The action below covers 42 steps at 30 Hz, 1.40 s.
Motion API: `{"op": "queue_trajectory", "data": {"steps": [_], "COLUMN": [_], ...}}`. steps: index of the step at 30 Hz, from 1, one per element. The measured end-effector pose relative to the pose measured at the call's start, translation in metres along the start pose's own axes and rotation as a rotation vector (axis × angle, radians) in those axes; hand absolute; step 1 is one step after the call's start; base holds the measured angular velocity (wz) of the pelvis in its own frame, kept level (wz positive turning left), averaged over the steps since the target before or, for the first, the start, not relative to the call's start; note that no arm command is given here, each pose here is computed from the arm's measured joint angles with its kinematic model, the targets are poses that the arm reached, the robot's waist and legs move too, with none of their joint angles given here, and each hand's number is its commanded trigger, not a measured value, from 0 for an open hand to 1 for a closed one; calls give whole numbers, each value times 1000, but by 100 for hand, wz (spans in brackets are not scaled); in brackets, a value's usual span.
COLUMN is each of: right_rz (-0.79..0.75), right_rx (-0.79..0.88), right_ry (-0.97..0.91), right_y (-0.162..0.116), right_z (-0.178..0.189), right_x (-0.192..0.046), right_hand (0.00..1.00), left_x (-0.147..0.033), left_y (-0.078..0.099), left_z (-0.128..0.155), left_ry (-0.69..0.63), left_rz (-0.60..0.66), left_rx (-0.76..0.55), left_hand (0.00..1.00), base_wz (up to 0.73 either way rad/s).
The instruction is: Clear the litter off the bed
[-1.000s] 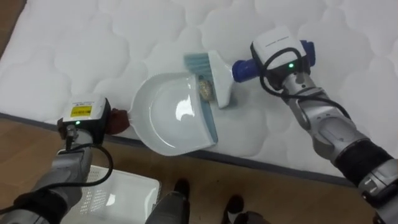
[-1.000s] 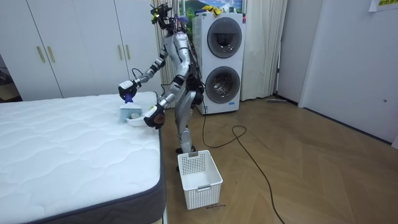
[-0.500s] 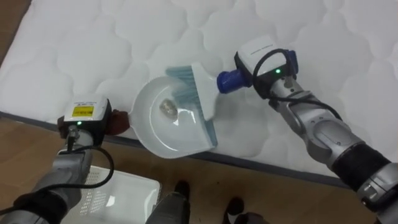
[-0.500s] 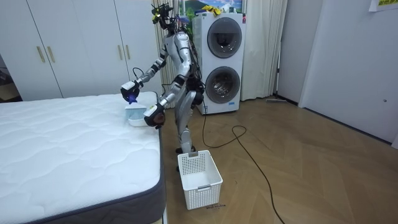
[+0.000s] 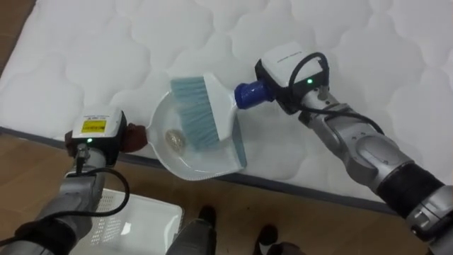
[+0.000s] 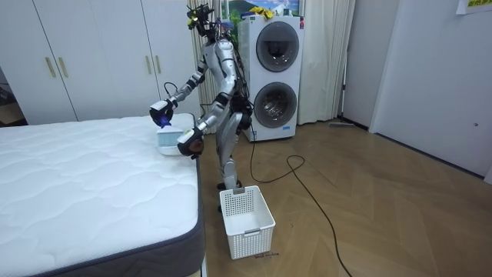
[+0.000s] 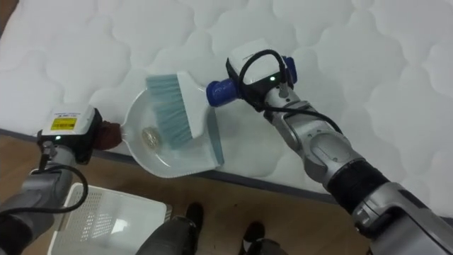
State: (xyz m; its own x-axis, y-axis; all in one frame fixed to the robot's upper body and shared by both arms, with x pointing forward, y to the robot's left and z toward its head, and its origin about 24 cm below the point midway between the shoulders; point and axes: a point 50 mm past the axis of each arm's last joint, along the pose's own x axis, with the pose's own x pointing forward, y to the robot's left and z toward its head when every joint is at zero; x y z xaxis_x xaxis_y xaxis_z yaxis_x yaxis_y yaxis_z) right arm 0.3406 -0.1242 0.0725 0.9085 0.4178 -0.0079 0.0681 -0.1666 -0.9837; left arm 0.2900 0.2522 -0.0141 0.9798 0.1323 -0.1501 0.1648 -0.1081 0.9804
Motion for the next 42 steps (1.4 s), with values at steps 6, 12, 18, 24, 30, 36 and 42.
{"op": "queue_trajectory", "data": {"steps": [6,12,18,24,30,36,42], "right_rz": [13,73,55,-12,-65,-97,-121], "right_rx": [-15,67,166,257,325,386,487], "right_ry": [12,123,220,412,545,672,737], "right_y": [6,28,36,43,49,62,72], "right_z": [-5,-31,-50,-81,-99,-110,-103], "right_x": [-2,-20,-33,-49,-69,-95,-120], "right_hand": [100,100,100,100,15,0,0], "left_x": [-1,-3,-7,-14,-8,-19,-41], "left_y": [-1,-6,-12,-19,-6,-11,-27], "left_z": [1,7,8,11,7,4,3], "left_ry": [1,-10,-21,-24,-1,18,41], "left_rz": [-6,-18,-36,-59,-32,-42,-124], "left_rx": [-2,-22,-37,-63,-133,-172,-196], "left_hand": [100,100,100,100,100,100,100], "base_wz": [6,10,0,3,0,3,5]}}
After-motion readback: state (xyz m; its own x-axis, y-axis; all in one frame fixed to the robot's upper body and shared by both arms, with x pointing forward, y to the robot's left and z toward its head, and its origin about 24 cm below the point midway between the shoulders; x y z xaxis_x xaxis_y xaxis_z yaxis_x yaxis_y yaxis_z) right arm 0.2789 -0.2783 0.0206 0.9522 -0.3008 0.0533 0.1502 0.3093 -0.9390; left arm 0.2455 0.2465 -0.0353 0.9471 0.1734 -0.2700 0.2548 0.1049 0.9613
